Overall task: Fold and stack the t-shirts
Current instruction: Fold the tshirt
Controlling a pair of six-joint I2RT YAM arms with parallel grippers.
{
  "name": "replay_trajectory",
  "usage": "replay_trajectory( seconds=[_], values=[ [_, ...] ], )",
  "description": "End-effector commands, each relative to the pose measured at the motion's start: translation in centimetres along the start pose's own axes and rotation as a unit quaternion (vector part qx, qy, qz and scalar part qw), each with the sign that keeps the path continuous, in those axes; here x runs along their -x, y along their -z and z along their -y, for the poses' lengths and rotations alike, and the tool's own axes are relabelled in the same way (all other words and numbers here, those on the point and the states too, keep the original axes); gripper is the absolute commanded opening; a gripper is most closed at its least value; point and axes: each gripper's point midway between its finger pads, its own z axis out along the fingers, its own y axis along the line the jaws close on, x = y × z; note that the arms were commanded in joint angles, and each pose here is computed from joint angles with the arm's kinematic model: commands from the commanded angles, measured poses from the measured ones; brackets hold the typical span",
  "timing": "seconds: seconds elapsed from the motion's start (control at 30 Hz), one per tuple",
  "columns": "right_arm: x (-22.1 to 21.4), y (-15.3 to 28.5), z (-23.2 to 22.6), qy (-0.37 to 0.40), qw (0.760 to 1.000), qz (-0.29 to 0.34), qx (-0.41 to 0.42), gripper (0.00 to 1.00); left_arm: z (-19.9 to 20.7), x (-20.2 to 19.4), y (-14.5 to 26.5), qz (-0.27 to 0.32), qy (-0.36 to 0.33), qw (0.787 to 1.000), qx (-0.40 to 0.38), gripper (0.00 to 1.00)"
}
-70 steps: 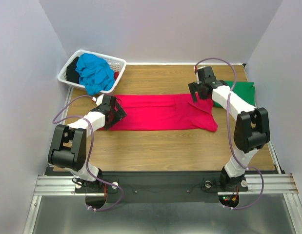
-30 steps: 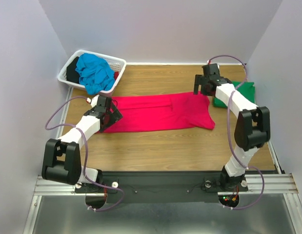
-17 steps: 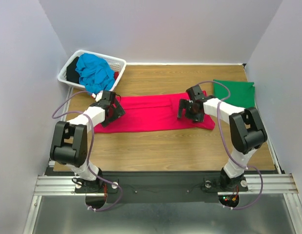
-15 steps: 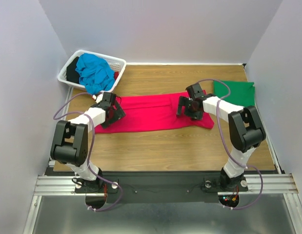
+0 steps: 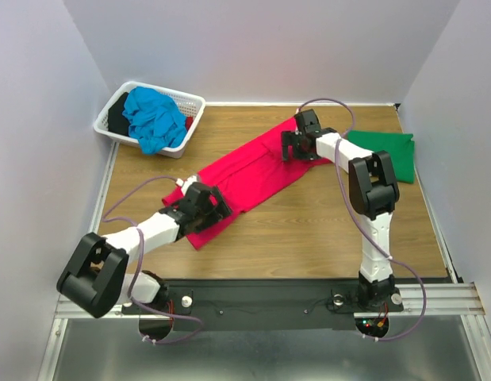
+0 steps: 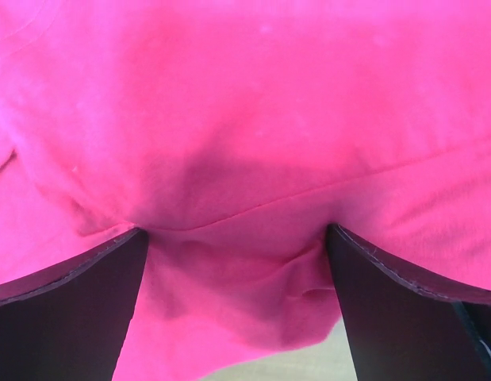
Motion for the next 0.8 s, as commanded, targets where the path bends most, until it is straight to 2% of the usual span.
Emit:
replay_trajectory(
  seconds=[0.0,0.13,0.27,0.5,0.6,0.77],
  values=[
    [0.8,-3.3,-1.0,0.086,0.995,-0.004,0.046,1.00,-2.3,-8.7,1.8,-0.140,0.070,0.987,0.032,0.98],
    [2.1,-6.1,-3.1,0.101,0.991,0.003,0.093,1.00,-1.8,-12.9,2.8,-0.187,0.084,0.978,0.028,0.98],
    [3.8,-8.7,-4.6,0.090,0.989,0.020,0.117,1.00,1.4,-15.7,3.7,-0.211,0.082,0.974,-0.010,0.98],
    [7.4,-11.0,-7.0,0.045,0.986,0.061,0.151,1.00,7.3,-18.8,3.4,-0.231,0.044,0.971,-0.043,0.98],
    [7.8,-11.4,-8.1,0.028,0.982,0.067,0.177,1.00,10.7,-21.6,2.5,-0.262,0.014,0.963,-0.053,0.98],
    [8.2,-12.1,-8.4,0.015,0.980,0.078,0.184,1.00,13.5,-24.3,2.3,-0.279,-0.032,0.958,-0.063,0.98]
  ],
)
